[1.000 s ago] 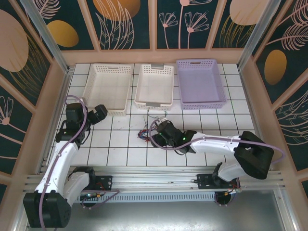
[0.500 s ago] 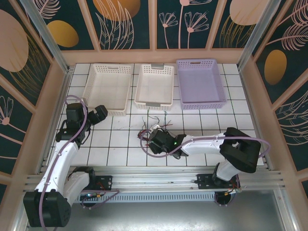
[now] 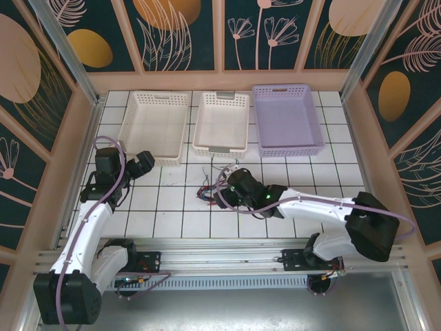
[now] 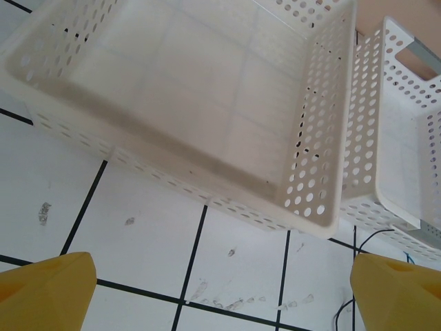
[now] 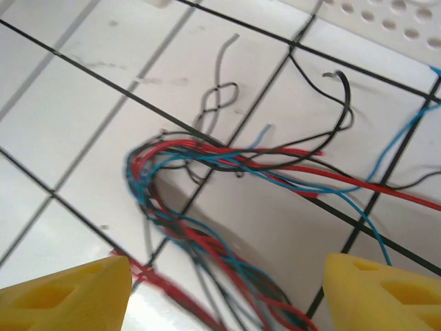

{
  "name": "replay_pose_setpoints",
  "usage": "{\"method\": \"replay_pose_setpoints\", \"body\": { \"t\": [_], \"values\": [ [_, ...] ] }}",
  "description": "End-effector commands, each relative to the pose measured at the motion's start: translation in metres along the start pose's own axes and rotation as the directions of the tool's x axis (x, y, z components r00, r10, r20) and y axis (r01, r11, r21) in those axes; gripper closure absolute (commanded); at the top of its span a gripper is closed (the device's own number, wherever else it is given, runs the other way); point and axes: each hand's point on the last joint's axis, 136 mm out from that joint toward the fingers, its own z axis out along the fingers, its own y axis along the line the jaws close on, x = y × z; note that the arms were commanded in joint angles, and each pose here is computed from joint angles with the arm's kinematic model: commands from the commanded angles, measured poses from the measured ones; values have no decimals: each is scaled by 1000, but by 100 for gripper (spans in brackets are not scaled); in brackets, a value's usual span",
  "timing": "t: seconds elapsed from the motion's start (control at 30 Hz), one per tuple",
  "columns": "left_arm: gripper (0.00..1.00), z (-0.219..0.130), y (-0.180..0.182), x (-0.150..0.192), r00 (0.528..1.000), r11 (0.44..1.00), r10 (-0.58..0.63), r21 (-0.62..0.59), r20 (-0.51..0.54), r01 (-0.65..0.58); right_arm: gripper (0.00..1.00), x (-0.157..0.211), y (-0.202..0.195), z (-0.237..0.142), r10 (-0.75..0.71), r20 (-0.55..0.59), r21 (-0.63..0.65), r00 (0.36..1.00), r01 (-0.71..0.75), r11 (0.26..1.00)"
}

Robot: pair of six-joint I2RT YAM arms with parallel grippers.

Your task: Untangle the cables

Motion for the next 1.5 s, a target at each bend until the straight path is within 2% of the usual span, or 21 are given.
{"method": "replay_pose_setpoints", "body": {
  "t": [0.0, 0.2, 0.5, 0.63, 0.97, 1.03, 1.17, 1.37, 1.47],
  "values": [
    [6, -3, -7, -6, 1000, 1000, 19, 19, -2, -19, 24, 27, 6, 1, -48, -83, -55, 995, 43, 998],
    [6, -2, -8, -5, 1000, 1000, 21, 22, -6, -21, 21, 47, 19, 6, -174, -117, -56, 978, 168, 984],
    [6, -1, -7, -4, 1000, 1000, 23, 20, -10, -22, 21, 47, 3, 33, -296, -166, 112, 941, 316, 942],
    [6, -1, -7, -4, 1000, 1000, 22, 17, -10, -21, 21, 46, 2, 49, -351, -186, 139, 918, 378, 915],
    [6, 1, -6, -3, 1000, 1000, 25, 14, -16, -25, 28, 49, 0, 80, -393, -239, 151, 888, 433, 889],
    [6, 1, -5, -3, 999, 1000, 26, 11, -19, -26, 36, 49, 1, 81, -393, -238, 133, 888, 431, 893],
    [6, 2, -5, -2, 999, 1000, 28, 11, -22, -28, 61, 47, 3, 80, -388, -234, 109, 891, 421, 900],
    [6, 1, -7, -1, 999, 999, 33, 16, -24, -33, 79, 46, 8, 76, -388, -224, 47, 894, 408, 912],
    [5, -2, -12, -3, 999, 999, 30, 35, -18, -29, 90, 34, 18, 69, -399, -186, 7, 898, 407, 913]
  ]
}}
